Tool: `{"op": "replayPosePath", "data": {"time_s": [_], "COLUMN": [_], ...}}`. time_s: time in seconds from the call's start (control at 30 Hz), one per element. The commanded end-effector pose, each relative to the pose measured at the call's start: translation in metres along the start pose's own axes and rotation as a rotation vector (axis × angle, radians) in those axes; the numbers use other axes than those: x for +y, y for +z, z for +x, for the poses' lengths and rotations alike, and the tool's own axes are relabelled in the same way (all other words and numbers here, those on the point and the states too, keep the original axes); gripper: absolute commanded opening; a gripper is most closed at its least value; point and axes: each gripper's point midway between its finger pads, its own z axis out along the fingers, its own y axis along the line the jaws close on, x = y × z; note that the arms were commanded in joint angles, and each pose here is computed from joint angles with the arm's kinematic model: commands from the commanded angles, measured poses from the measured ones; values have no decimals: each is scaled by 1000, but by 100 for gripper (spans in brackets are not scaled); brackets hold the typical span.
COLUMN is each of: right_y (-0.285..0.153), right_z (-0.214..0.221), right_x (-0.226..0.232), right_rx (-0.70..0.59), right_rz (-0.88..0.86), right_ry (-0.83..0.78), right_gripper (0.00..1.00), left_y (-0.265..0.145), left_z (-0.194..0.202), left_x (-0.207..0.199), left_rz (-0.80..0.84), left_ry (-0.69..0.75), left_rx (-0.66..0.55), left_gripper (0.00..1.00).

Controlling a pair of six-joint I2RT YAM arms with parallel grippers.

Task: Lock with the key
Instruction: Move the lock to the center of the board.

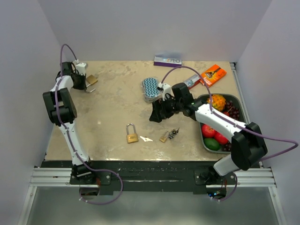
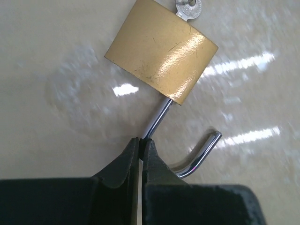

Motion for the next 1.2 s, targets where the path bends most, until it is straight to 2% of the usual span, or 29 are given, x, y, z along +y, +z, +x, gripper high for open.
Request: {"op": "replayPosePath", "data": {"time_s": [0.0, 0.03, 0.07, 0.13, 0.27, 0.57, 0.73, 0.8, 1.03, 1.17], "right_y": [-12, -13, -16, -16, -15, -1, 7, 16, 18, 14], "right_z": [-15, -15, -20, -21, -40, -65, -89, -88, -95, -87], "right_x": [5, 4, 3, 1, 5, 4, 11, 9, 12, 12], "right_rx": [-20, -14, -19, -12, -37, -69, -128, -107, -107, -98], "right_rz": [-14, -8, -6, 1, -14, -38, -82, -92, -105, -103], "right_ry": [-86, -99, -128, -145, -182, -249, -297, -292, -274, -270], "right_gripper": [99, 99, 99, 99, 99, 99, 99, 99, 99, 99], "left_y": [-62, -79, -84, -106, -126, -168, -176, -175, -156, -147], "left_z": [-3, -7, 7, 1, 17, 14, 21, 27, 99, 119], "left_x": [-33, -38, -47, -60, -85, -126, -136, -136, -132, -126], "left_rz": [84, 91, 119, 146, 222, 382, 421, 414, 381, 359], "left_ry": [127, 140, 129, 134, 104, 91, 97, 111, 183, 202], "left_rx": [-6, -21, 11, -28, -4, -48, -41, -30, 108, 127], "left_gripper": [0, 0, 0, 0, 0, 0, 0, 0, 0, 0]}}
